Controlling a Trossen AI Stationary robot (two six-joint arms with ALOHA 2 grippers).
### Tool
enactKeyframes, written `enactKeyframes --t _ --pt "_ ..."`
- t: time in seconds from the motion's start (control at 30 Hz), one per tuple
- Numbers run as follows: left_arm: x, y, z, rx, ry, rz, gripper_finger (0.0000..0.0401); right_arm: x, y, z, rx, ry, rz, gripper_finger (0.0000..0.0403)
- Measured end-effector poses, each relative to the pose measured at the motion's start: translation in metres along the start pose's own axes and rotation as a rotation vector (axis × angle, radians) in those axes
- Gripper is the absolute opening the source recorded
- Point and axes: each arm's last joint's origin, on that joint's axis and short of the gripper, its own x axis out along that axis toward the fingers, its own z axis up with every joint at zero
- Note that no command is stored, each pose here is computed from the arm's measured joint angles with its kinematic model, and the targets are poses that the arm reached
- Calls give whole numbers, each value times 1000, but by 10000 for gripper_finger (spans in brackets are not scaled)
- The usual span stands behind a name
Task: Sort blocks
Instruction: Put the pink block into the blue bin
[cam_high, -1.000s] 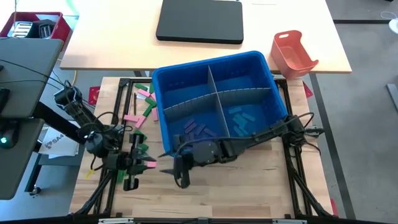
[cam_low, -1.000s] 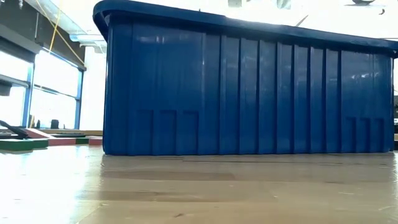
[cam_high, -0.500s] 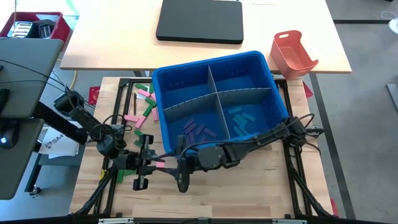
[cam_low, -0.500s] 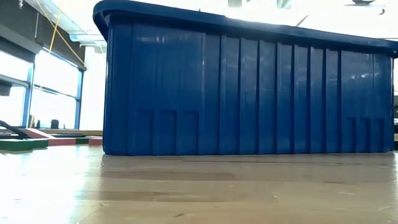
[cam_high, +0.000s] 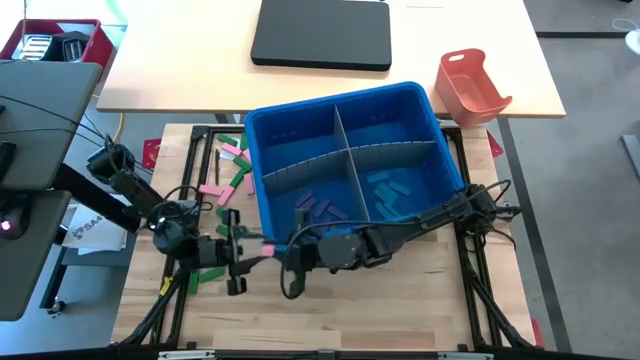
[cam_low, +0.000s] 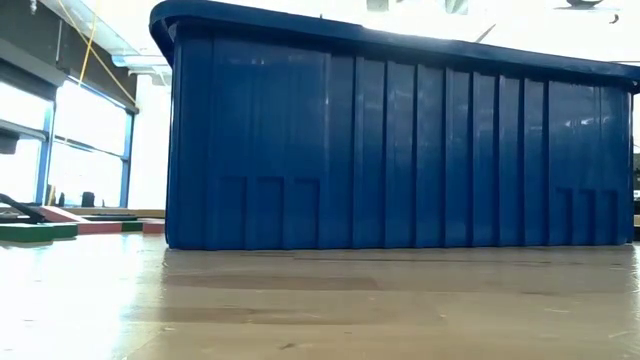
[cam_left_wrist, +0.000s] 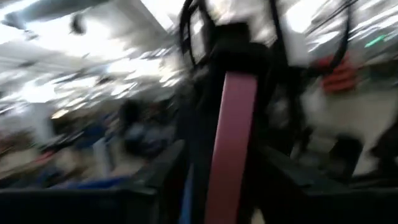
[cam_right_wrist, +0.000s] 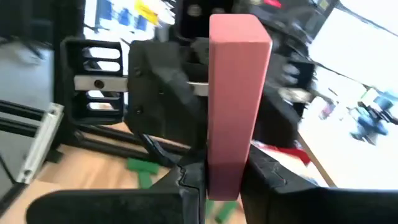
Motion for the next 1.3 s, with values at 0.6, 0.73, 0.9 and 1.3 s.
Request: enactKeyframes --t 0.6,0.73,0.9,1.3 --pt "-42 0 18 84 293 269 234 -138 -229 11 498 338 -489 51" --pt "-41 0 16 108 300 270 234 -157 -295 -37 733 557 -587 51" --pt "-39 0 14 97 302 280 234 -151 -347 -99 966 774 -628 51" --pt "-40 -3 8 102 317 270 234 -93 -370 -228 1240 1217 -453 51"
